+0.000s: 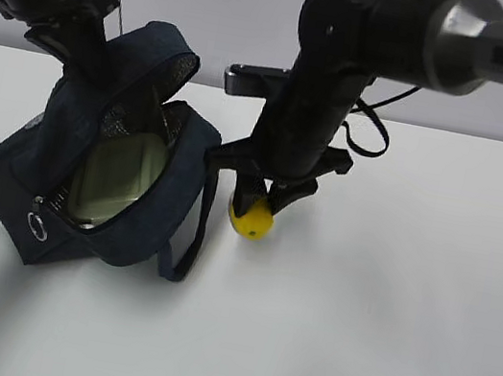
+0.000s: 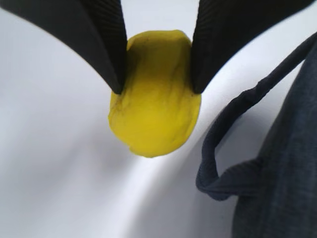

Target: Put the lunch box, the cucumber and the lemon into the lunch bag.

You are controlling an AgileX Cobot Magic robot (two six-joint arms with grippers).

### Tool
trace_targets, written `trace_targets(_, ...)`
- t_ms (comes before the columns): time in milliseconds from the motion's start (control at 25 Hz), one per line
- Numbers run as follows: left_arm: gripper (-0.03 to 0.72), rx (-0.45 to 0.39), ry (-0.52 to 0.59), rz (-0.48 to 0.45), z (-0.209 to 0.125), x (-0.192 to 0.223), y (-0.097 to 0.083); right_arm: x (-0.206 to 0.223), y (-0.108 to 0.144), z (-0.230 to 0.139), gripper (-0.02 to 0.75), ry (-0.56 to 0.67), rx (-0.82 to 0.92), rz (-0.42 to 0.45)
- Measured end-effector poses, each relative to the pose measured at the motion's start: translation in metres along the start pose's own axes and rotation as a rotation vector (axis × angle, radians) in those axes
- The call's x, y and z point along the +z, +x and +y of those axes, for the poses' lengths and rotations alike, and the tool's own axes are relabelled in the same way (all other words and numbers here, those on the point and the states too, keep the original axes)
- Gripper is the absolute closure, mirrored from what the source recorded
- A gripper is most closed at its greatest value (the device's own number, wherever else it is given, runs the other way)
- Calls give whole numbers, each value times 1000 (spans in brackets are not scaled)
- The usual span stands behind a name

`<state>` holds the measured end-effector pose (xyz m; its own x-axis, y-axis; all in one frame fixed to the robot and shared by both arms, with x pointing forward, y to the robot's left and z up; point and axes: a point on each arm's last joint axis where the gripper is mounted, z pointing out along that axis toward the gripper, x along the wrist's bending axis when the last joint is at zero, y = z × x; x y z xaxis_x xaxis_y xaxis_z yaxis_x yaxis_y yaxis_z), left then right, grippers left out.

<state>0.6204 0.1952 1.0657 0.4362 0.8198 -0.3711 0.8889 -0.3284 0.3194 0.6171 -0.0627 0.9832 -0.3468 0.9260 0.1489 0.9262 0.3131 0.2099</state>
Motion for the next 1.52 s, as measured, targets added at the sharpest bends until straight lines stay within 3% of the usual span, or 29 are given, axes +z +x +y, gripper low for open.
trace_targets(240, 686, 0, 0, 0, 0, 0, 0, -51, 4, -2, 454, -95, -24, 29)
trace_targets(520, 686, 0, 0, 0, 0, 0, 0, -84, 23, -4, 456, -182, -66, 223)
trace_targets(680, 686, 0, 0, 0, 0, 0, 0, -78, 32, 3, 456, -230, -74, 330)
trace_targets(1320, 686, 0, 0, 0, 0, 0, 0, 2, 45, 30, 455, -301, 23, 546)
trace_targets(1520, 686, 0, 0, 0, 0, 0, 0, 2, 47, 32, 379, -336, -4, 565)
